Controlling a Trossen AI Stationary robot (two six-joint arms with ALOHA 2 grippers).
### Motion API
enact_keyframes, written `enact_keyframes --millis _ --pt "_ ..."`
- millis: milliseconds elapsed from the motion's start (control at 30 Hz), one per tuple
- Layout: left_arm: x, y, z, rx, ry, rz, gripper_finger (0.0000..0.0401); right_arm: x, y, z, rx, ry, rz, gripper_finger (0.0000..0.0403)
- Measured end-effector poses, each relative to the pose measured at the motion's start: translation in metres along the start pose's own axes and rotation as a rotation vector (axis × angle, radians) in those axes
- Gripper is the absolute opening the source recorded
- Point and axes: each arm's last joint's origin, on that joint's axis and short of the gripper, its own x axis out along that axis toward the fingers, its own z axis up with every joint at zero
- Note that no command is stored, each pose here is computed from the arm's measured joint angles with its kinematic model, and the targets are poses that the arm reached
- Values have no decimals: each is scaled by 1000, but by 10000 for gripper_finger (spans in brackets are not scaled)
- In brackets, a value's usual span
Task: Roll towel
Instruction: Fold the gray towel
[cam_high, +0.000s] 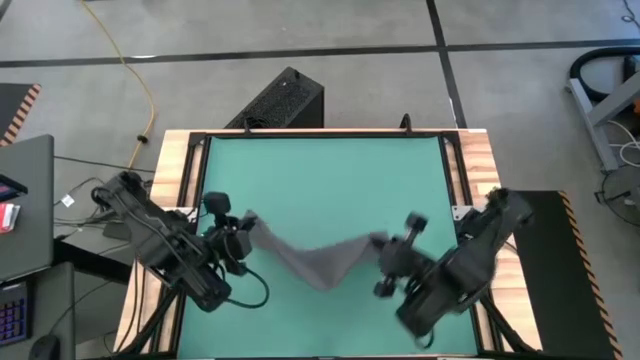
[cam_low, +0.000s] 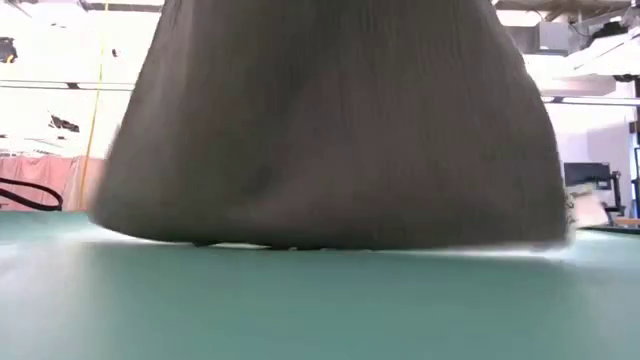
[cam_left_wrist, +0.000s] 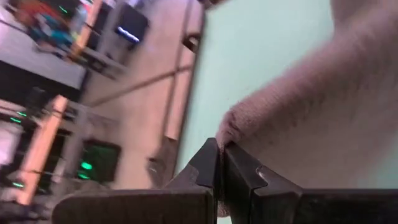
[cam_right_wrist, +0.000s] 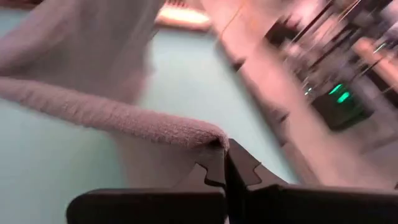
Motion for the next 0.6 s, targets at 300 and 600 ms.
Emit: enact_keyframes --millis 300,600 --pt "7 53 12 27 -40 265 0 -5 -107 20 150 -113 -185 9" --pt "66 115 -23 -59 264 436 0 70 -152 -6 74 163 -425 9"
